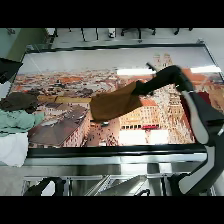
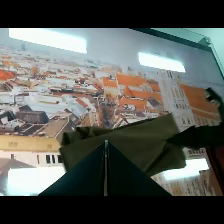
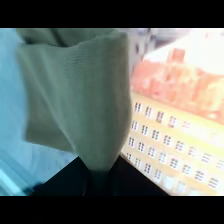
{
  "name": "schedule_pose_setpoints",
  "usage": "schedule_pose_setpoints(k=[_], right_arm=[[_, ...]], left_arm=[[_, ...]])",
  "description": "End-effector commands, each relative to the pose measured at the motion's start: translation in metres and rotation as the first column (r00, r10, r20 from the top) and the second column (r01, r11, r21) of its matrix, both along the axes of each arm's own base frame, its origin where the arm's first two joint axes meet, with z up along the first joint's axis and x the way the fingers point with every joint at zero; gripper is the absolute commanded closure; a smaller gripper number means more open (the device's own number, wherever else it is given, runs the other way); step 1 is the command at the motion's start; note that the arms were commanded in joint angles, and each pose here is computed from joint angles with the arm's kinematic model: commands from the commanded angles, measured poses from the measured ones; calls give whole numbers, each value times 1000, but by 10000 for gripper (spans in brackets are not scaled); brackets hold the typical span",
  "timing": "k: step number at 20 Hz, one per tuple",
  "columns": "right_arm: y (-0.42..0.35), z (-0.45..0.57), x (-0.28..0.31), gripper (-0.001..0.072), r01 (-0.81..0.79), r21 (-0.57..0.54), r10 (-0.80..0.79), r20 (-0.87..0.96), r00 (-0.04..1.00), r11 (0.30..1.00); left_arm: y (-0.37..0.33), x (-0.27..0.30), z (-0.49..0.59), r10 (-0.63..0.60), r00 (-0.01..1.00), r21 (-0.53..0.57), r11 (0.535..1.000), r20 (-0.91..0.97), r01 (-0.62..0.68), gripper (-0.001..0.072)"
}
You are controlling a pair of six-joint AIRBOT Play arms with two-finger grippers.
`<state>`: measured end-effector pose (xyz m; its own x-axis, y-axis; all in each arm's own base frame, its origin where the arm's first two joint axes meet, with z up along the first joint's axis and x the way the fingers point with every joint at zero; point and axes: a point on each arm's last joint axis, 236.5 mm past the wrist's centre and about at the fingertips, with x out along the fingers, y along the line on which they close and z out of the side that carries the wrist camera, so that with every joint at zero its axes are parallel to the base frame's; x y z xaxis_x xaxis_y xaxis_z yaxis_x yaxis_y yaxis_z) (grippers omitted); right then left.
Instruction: Fold the shirts.
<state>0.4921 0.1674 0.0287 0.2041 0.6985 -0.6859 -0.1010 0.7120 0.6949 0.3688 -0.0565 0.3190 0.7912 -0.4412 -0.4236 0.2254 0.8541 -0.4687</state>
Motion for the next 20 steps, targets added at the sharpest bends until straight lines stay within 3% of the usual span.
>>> schedule_pose_setpoints(k=[1,6,9,14,20], right_arm=[[-105,100,11,691,214,17,-213,178,961,977],[-276,133,-26,691,522,15,-515,186,836,853],[-345,128,-63,691,629,7,-623,141,769,778],[-377,111,-120,691,643,-55,-643,19,766,764],[-373,107,-143,690,673,-120,-682,-65,728,730]], left_arm=[[-13,2,4,-25,999,-4,1000,21,25,688],[-31,1,9,-64,997,-10,998,43,65,688],[-48,-3,9,-110,993,-10,994,45,110,688],[-79,-10,7,-193,980,-12,981,40,194,688],[-113,-6,-15,-284,959,-26,959,-20,284,688]])
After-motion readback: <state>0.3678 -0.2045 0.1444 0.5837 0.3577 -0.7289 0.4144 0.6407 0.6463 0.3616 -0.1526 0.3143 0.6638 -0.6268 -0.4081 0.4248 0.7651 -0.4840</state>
